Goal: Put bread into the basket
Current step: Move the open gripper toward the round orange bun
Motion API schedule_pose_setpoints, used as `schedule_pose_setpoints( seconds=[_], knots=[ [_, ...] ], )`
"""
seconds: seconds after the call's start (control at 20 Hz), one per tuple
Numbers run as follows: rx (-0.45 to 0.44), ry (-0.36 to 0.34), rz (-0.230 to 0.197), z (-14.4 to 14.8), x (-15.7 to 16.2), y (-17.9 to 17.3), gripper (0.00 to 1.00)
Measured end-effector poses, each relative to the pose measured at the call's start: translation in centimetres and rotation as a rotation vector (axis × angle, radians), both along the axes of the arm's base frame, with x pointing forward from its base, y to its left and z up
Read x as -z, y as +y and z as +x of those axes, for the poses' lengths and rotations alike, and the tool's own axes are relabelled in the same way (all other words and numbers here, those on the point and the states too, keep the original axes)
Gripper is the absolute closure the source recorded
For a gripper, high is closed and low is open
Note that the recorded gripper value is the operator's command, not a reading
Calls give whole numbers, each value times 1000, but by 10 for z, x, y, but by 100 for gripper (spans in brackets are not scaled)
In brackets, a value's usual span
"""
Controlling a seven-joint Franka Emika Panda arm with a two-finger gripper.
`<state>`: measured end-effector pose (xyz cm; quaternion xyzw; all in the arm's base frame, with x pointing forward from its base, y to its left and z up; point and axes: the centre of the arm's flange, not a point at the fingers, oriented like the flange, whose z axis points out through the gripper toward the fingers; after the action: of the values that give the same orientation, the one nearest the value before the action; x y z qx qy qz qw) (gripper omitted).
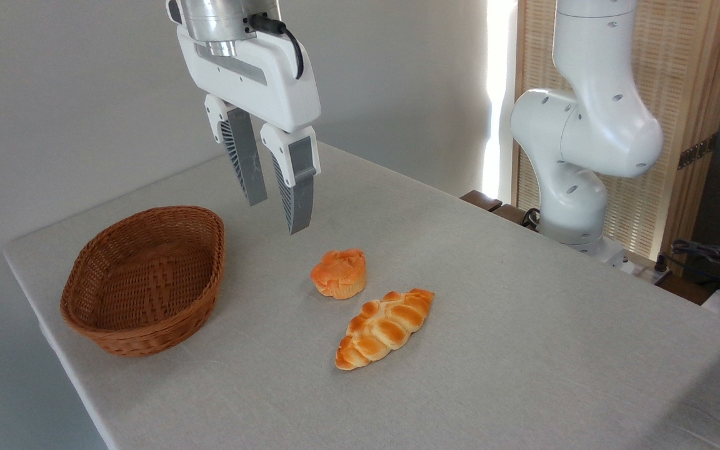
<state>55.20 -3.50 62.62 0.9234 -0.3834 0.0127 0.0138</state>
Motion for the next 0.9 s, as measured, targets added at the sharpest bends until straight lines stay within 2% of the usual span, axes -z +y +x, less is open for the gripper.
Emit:
schedule_pose_setpoints(
  seconds=[0.6, 0.9],
  knots=[
    [5, 9, -1, 1, 3, -3, 0],
    [74, 59, 2, -5, 27, -41, 0]
  ],
)
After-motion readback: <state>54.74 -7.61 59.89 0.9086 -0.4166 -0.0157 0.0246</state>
